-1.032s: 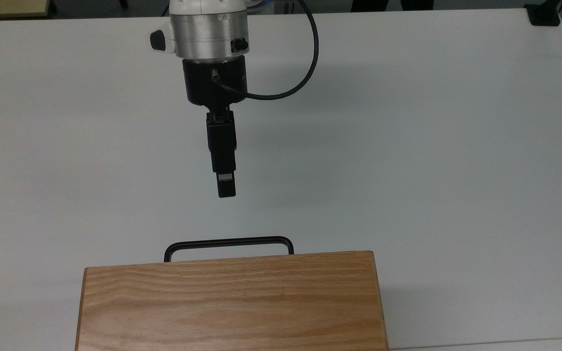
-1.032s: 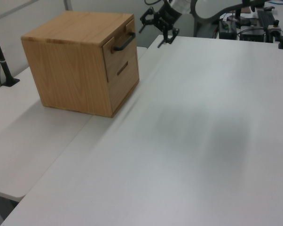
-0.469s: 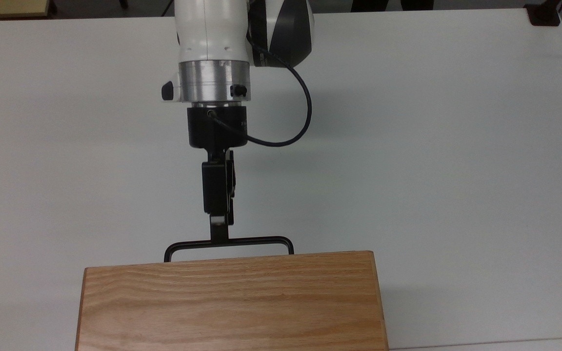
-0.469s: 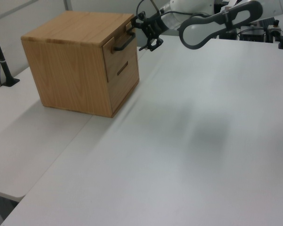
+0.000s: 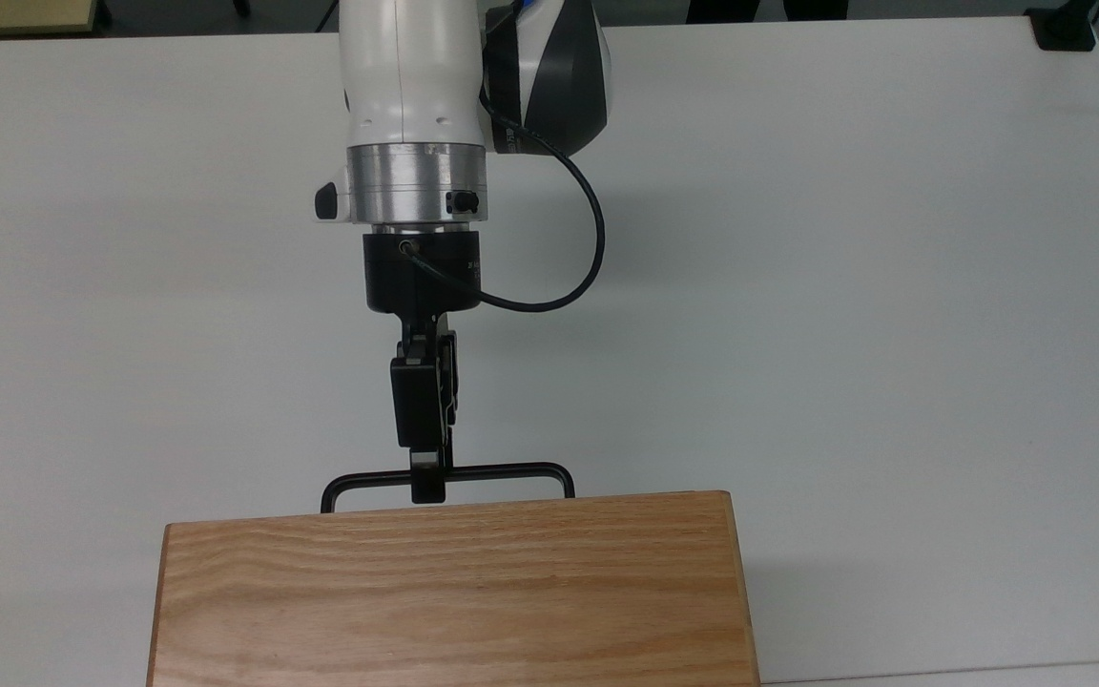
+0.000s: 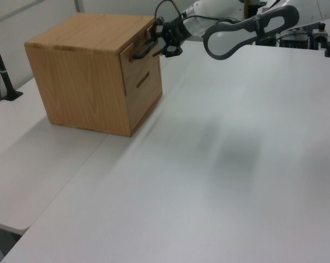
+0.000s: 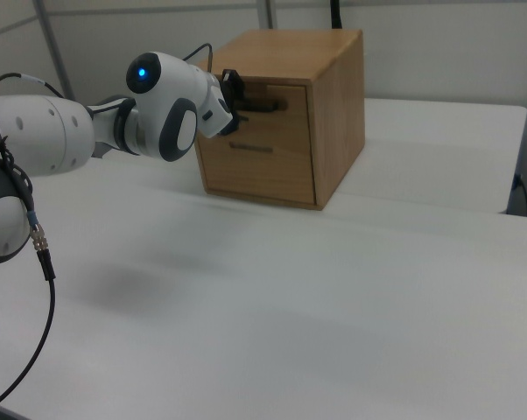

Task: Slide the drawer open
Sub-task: 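Close the gripper around the black drawer handle, then pull the handle away from the cabinet, sliding the drawer out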

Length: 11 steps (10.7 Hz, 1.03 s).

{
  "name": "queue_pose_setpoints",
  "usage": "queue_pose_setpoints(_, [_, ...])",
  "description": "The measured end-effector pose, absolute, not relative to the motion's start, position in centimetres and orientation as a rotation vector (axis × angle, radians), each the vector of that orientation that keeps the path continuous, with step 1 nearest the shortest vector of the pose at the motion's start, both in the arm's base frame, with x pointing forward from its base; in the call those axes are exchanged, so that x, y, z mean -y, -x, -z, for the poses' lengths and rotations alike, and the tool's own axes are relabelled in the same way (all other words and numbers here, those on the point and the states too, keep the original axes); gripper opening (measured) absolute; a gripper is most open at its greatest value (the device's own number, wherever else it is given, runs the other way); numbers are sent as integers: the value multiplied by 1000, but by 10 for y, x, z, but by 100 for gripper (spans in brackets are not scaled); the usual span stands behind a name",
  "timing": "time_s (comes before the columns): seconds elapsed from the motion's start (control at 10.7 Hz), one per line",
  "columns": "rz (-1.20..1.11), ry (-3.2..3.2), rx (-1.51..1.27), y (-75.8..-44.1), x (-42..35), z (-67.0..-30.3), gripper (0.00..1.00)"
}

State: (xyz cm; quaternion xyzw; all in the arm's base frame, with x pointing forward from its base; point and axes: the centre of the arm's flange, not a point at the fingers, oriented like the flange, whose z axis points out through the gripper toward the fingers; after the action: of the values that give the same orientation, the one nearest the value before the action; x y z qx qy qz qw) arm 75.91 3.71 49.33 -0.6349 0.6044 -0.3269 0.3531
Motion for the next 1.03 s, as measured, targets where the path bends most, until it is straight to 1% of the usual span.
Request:
queue_pose_setpoints(0.09, [845, 1641, -1564, -759, -37, -493, 30])
queue_pose_setpoints(0.28, [843, 1638, -1565, -759, -38, -494, 28])
queue_pose_setpoints(0.38, [843, 1637, -1563, -759, -38, -495, 23])
queue_pose_setpoints(0.47, [848, 1640, -1557, -759, -39, -495, 17])
queue_pose_setpoints(0.84, [848, 1640, -1557, -759, -39, -496, 17])
queue_pose_setpoints(1.03, [841, 1647, -1564, -752, -38, -497, 17])
